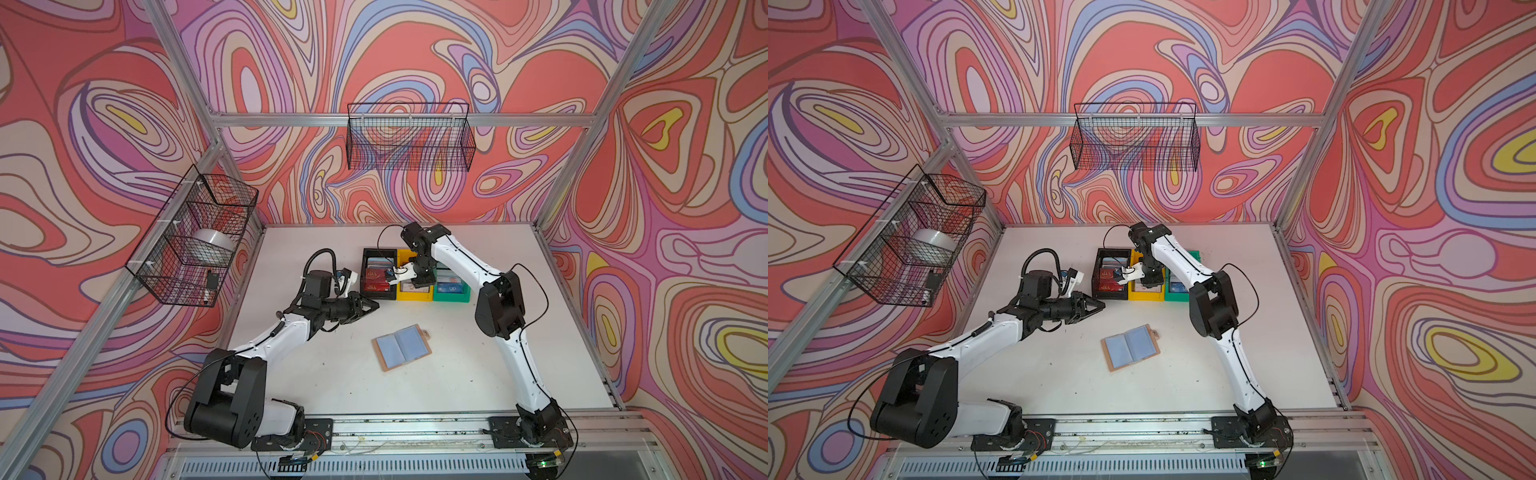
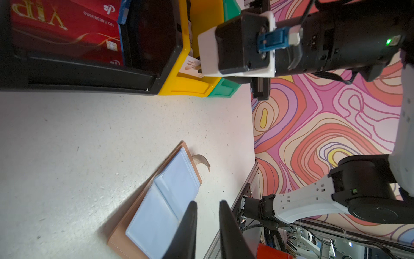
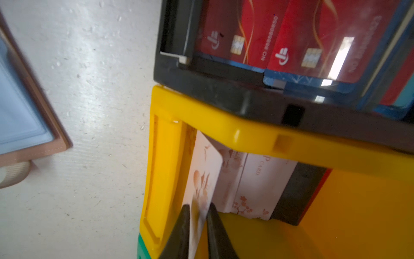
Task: Take the credit cards out of the card holder
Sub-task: Place the credit card in the storage box.
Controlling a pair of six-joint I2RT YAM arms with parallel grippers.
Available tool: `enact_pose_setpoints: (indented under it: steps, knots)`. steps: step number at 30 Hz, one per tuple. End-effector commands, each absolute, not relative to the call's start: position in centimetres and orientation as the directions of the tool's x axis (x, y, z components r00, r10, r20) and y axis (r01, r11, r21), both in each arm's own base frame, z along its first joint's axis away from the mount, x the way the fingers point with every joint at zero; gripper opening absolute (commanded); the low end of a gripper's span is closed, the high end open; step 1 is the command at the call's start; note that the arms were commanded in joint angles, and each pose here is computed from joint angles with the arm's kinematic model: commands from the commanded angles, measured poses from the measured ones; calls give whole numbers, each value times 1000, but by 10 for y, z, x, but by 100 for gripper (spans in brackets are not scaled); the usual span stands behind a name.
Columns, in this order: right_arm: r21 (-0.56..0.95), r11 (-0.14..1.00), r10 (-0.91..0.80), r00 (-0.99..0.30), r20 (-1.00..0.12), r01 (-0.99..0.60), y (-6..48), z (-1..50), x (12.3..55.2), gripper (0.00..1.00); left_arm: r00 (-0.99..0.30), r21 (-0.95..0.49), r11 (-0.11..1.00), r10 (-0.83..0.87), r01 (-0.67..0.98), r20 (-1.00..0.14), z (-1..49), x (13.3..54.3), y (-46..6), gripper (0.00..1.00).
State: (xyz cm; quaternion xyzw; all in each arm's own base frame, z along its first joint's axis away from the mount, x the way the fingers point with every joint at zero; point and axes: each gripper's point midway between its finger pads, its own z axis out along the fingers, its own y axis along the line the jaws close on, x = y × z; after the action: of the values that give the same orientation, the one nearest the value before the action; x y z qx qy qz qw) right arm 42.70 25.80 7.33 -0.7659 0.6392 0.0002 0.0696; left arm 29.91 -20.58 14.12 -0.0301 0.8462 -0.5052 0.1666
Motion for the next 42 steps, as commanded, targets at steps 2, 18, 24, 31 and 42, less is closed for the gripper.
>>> enact_pose_setpoints:
  steps: [2, 18, 24, 31, 42]
  knots:
    - [-112, -159, -982, 169, -89, -981, 260, 66, 430, 21, -943, -867, 486, -224, 111, -246, 138, 297, -204, 22]
    - [-341, -22, -957, 118, -264, -940, 287, 135, 467, 28, -938, -865, 487, -230, 121, -261, 140, 297, -203, 22]
    - [-293, 157, -838, 30, -545, -943, 296, 214, 449, 30, -917, -854, 489, -232, 179, -325, 157, 304, -203, 22]
    - [-113, 421, -622, -195, -759, -900, 266, 274, 408, 44, -859, -808, 526, -251, 266, -446, 185, 317, -198, 24]
    - [-64, 883, -225, -301, -927, -466, 156, 306, 352, 98, -765, -676, 677, -260, 292, -590, 205, 337, -176, 26]
